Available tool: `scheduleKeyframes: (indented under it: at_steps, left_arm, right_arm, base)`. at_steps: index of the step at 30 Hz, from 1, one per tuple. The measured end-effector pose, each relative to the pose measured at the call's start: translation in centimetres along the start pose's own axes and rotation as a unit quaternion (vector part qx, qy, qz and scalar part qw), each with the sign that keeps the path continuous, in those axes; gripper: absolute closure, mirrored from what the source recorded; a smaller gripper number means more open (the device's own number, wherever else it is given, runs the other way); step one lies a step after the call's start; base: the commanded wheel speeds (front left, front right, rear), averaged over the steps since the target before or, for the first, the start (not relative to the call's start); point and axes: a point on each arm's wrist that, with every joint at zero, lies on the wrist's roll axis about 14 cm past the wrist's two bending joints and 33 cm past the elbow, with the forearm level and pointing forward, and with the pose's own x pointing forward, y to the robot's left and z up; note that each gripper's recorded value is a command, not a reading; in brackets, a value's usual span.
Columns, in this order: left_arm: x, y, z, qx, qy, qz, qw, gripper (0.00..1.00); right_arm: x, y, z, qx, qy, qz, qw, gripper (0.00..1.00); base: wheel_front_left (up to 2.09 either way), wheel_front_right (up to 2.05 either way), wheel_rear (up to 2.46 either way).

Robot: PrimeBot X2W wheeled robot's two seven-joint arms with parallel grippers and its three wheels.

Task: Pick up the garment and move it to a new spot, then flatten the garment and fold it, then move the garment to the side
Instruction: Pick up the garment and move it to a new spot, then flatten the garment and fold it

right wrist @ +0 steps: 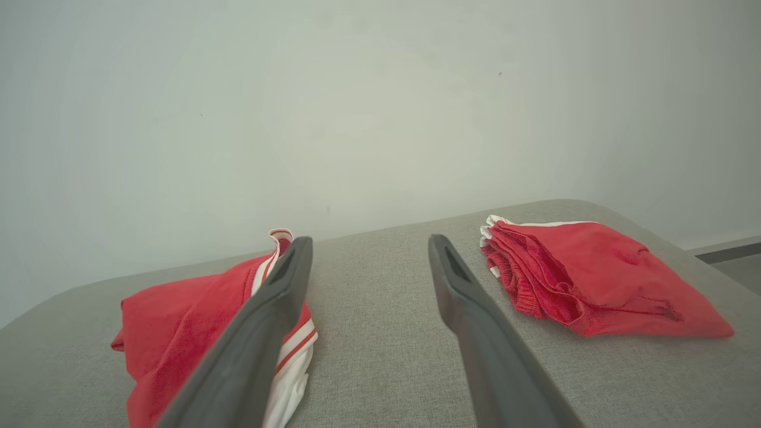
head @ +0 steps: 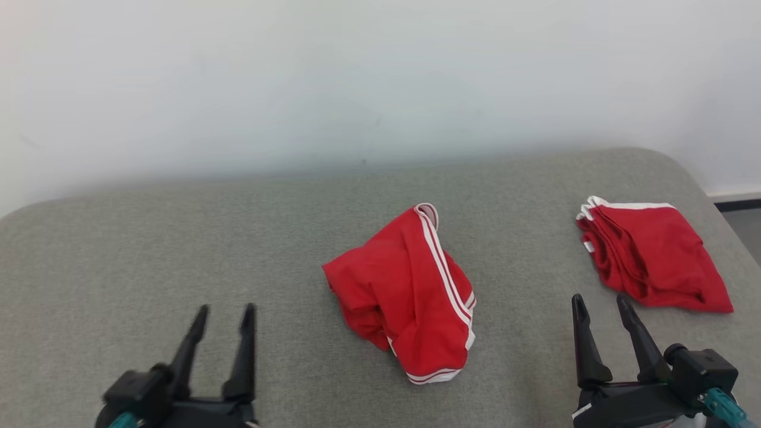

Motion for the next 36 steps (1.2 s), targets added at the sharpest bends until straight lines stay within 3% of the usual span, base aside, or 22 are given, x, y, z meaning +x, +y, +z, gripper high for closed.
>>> scheduleKeyframes:
  at_steps: [8, 16, 21, 36]
  left_arm:
    - [-5.0, 5.8, 3.5, 0.021, -0.055, 0.097, 0.994, 0.00]
    - [-9.3, 9.2, 1.3, 0.041, -0.018, 0.158, 0.986, 0.00]
    - [-11.3, 10.4, -1.3, 0.053, 0.029, 0.175, 0.983, 0.00]
    - [-11.3, 10.3, -2.7, 0.047, 0.052, 0.172, 0.983, 0.00]
  right_arm:
    - [0.3, 3.0, -1.1, 0.003, 0.007, 0.046, 0.999, 0.00]
    - [-0.1, 4.3, -4.2, -0.033, 0.054, 0.075, 0.995, 0.00]
    - [-0.3, 4.5, -5.6, -0.050, 0.077, 0.087, 0.992, 0.00]
    - [-0.5, 3.7, -7.3, -0.053, 0.105, 0.075, 0.990, 0.00]
  base:
    - [0.00, 0.00, 0.00]
    - [0.00, 0.00, 0.00]
    - [0.00, 0.00, 0.00]
    - [0.00, 0.00, 0.00]
